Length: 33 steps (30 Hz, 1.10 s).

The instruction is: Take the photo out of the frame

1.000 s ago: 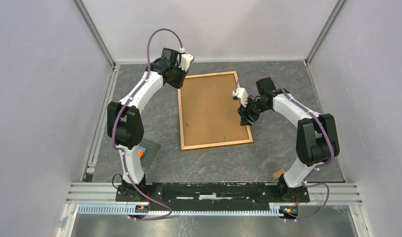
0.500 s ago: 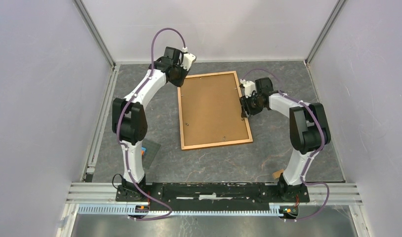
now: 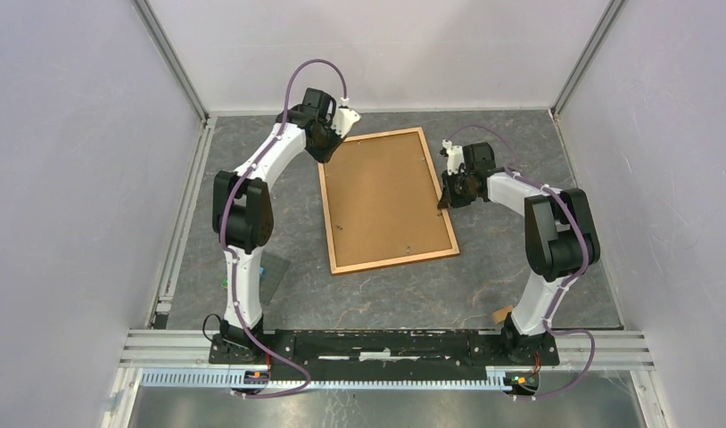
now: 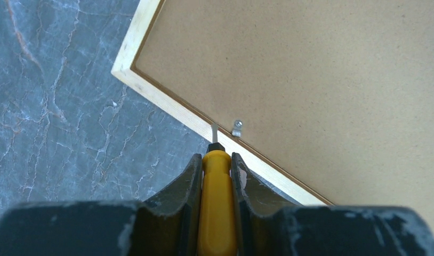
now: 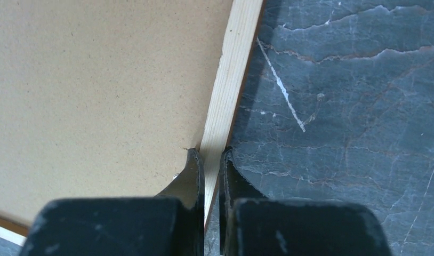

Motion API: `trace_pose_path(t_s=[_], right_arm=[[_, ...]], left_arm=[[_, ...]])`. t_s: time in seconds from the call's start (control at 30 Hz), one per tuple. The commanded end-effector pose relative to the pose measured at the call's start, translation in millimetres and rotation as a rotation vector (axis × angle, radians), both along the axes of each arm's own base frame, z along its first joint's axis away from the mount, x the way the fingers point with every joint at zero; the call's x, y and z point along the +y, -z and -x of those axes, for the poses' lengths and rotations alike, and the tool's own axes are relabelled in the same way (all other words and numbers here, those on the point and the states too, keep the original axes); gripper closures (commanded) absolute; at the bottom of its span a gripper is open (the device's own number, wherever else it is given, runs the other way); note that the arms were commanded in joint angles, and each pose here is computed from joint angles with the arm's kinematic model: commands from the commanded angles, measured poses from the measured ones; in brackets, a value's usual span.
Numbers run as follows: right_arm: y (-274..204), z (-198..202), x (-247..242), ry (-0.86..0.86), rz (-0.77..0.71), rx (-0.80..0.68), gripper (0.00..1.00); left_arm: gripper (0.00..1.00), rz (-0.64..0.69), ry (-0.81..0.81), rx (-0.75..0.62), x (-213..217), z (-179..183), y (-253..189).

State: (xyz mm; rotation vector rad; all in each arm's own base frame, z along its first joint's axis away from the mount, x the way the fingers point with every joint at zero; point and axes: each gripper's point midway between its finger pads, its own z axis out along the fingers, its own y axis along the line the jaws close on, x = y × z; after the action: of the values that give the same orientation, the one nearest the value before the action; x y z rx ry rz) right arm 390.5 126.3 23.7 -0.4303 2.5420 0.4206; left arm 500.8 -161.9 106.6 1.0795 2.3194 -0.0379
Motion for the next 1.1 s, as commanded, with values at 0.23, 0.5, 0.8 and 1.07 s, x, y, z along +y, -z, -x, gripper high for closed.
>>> trace_pose_path(t_s=[0.23,0.5,0.8,1.07], right_arm=[[23.9,40.3,-9.0,-0.011,0.040,0.085,1.00],[27.3,41.5,-12.2,0.008,0.052,0.090,1.00],[30.5,42.8,-11.3,0.005,0.048,0.104,1.00],[29.8,43.5,-13.9,0.030,0.050,0.104,1.00]], left_arm=[[0.98,-0.038,0.113,-0.010,-5.5,-0.3,-6.1],[0.98,-0.017,0.054,0.037,-1.7,17.0,0.1],[0.98,-0.024,0.018,0.037,1.2,16.7,6.6],[0.98,-0.028,0.026,0.071,3.6,29.9,4.1]])
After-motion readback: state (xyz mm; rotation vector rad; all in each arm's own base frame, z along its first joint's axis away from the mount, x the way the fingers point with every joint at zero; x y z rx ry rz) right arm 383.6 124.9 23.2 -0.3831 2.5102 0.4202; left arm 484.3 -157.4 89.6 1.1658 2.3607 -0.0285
